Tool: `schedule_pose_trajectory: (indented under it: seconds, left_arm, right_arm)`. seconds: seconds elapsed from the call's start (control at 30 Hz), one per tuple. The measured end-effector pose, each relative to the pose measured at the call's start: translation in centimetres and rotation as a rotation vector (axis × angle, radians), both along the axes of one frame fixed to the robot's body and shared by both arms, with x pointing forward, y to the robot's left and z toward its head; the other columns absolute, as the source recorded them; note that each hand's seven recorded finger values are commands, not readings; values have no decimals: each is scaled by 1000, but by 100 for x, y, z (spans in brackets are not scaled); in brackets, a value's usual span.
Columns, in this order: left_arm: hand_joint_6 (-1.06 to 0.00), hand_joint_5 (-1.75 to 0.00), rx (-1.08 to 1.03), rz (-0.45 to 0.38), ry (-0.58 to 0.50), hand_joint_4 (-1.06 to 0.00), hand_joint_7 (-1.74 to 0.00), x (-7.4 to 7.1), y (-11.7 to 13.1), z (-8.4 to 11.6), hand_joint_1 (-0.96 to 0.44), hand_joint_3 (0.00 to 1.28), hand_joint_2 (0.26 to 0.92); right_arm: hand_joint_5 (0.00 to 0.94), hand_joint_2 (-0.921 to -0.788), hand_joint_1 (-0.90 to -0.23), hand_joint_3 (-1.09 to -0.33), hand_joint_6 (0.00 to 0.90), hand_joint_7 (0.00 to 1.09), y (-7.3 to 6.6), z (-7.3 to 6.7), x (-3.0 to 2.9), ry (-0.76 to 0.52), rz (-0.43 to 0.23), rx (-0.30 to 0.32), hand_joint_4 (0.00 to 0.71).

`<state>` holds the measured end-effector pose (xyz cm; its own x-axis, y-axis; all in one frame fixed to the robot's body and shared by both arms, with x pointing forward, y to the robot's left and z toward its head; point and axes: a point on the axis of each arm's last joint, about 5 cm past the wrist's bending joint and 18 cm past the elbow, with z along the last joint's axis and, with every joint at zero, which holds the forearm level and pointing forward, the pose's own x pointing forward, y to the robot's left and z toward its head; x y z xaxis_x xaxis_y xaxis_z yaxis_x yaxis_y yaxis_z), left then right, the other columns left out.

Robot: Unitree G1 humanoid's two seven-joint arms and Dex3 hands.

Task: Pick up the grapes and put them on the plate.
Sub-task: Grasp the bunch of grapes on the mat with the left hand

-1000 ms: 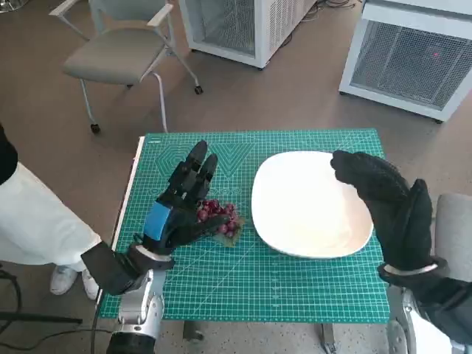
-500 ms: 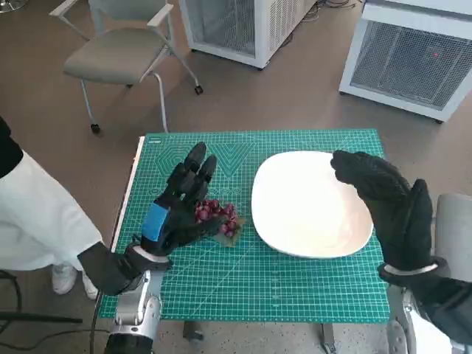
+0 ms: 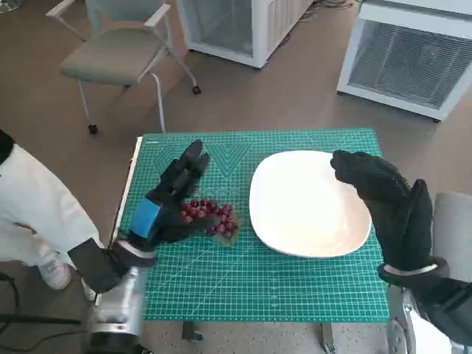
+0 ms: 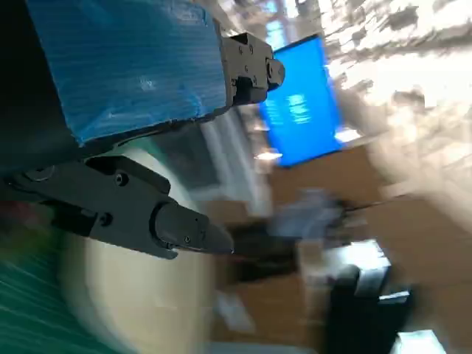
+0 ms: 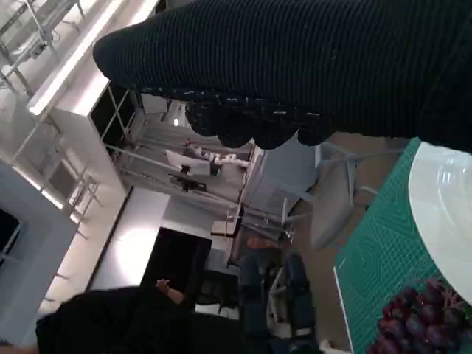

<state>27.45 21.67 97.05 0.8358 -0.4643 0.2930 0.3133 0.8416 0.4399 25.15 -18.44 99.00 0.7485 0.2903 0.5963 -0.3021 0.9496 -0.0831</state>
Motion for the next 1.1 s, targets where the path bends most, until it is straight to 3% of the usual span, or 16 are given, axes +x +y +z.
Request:
schedule_pose_trajectory:
  seconds: [0.2, 0.47, 0.87, 1.1]
  left_arm:
    - [-254, -2, 370, 113, 61, -115, -26, -31, 83, 315, -140, 1, 816]
    - [-300, -4, 661, 276, 120, -127, -25, -53, -146, 500, -26, 1, 809]
    - [-318, -8, 825, 305, 156, -148, -14, 32, -479, 441, -7, 1, 809]
    - [-325, -6, 867, 317, 187, -155, -10, 102, -552, 411, -80, 0, 789]
  right_arm:
    - [386, -921, -520, -619, 124, 916, 0, 4, -2, -5, 0, 0, 297]
    - [390, -921, -519, -620, 123, 918, 3, 8, -4, -8, 1, 0, 296]
    - [394, -921, -518, -620, 122, 921, -6, 12, -15, -12, -2, 1, 294]
    - [397, -921, -518, -620, 121, 921, -11, 16, -20, -14, -4, 1, 292]
